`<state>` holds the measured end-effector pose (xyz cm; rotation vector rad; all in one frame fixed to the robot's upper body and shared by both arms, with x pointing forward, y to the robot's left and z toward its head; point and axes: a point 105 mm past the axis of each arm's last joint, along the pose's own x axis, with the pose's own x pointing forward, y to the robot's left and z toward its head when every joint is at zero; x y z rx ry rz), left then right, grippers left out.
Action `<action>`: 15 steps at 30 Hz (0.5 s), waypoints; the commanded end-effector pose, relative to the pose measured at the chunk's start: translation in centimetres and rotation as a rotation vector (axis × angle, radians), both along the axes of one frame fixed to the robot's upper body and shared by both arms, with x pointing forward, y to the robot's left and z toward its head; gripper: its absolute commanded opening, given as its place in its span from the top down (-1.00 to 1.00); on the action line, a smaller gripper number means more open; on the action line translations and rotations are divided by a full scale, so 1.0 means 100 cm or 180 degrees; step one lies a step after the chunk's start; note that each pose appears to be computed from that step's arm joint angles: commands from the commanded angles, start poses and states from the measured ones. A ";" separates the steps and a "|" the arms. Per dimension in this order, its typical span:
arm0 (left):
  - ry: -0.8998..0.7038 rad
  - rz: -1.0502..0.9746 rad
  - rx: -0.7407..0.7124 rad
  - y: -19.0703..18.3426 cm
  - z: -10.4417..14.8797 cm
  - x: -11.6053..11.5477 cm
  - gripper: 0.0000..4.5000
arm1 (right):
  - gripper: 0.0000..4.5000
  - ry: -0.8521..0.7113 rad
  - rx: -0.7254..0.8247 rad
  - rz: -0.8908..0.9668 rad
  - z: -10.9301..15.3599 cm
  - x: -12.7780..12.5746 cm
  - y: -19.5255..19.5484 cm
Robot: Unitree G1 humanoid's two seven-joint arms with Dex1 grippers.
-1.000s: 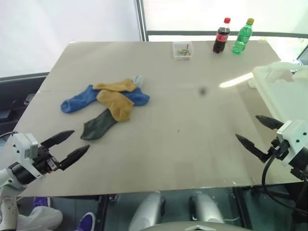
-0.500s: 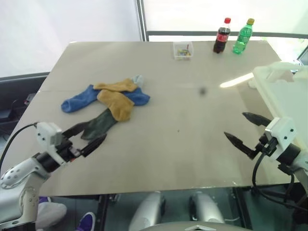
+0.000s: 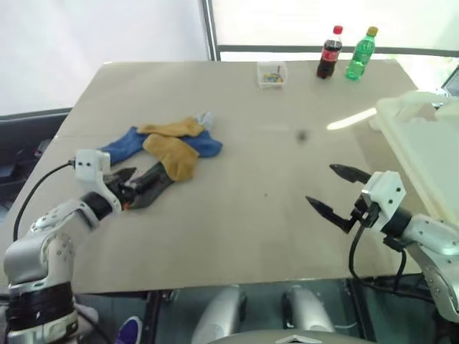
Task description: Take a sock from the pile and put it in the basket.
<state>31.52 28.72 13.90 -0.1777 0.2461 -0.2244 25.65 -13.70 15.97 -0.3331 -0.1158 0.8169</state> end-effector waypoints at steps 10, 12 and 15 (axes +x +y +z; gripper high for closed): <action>-0.0193 0.1022 -0.0465 -0.014 0.004 0.066 -1.00 | -0.99 -0.0434 0.0138 0.0057 0.007 0.012 0.028; -0.0201 0.0946 -0.0574 -0.021 0.006 0.067 -1.00 | -0.99 -0.0445 0.0134 0.0058 0.007 0.012 0.029; -0.0140 0.0338 -0.0430 -0.044 0.004 0.050 -1.00 | -0.99 -0.0460 0.0118 0.0058 0.007 0.012 0.030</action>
